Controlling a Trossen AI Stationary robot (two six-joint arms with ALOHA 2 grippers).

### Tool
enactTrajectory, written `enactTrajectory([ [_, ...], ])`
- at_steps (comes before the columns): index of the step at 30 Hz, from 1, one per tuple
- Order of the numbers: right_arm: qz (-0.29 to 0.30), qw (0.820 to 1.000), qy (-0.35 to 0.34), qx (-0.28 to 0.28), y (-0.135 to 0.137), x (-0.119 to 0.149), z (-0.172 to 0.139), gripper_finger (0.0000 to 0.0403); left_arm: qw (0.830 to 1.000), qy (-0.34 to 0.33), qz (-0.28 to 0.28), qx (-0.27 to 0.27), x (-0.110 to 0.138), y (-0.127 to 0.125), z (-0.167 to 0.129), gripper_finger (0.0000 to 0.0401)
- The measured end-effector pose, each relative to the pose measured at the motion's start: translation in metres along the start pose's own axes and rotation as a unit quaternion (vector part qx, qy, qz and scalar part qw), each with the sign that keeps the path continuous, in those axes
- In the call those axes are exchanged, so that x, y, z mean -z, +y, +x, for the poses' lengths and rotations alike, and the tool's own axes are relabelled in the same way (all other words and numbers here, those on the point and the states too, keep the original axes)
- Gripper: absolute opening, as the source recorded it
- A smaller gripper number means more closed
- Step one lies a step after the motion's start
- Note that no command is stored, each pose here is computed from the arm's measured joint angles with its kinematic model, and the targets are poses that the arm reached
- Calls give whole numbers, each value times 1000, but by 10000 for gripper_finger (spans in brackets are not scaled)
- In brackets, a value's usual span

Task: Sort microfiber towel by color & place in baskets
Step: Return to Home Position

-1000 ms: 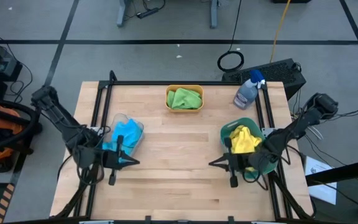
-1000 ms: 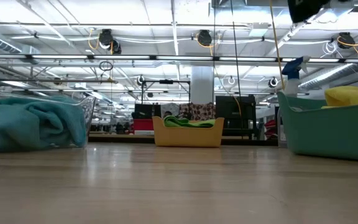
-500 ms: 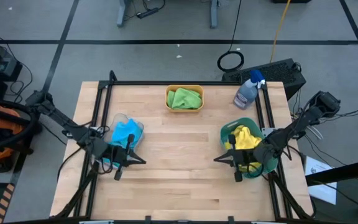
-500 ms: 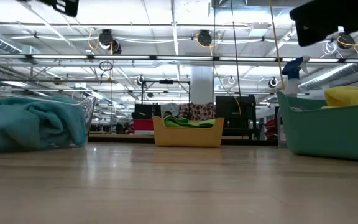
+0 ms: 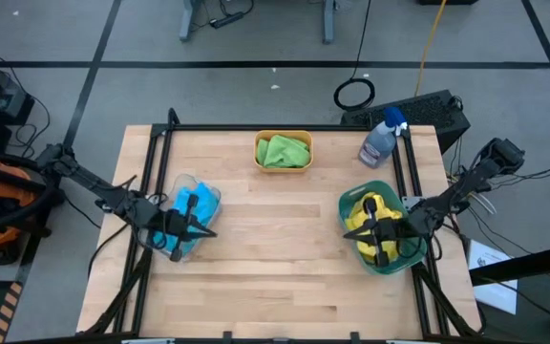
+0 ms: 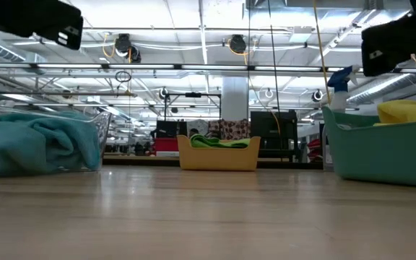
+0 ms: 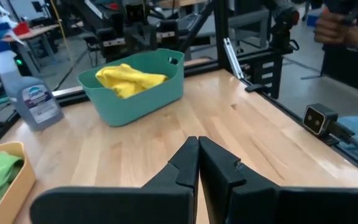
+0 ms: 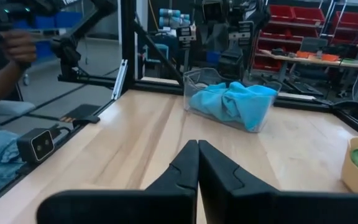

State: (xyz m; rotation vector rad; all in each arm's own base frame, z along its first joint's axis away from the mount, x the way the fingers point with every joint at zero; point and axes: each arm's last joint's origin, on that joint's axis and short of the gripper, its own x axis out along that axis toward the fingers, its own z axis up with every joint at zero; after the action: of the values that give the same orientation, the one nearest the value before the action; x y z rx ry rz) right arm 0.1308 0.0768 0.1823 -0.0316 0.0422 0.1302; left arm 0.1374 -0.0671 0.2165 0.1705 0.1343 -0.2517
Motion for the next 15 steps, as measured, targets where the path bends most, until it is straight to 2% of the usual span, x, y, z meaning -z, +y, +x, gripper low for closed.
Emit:
enactTrajectory([
  [7, 9, 1000, -24, -15, -7, 16, -16, 0, 1000, -23, -5, 9, 15, 2, -14, 17],
  [15, -11, 999, -36, -37, -7, 13, -18, 0, 999, -28, -6, 16, 21, 4, -26, 17],
])
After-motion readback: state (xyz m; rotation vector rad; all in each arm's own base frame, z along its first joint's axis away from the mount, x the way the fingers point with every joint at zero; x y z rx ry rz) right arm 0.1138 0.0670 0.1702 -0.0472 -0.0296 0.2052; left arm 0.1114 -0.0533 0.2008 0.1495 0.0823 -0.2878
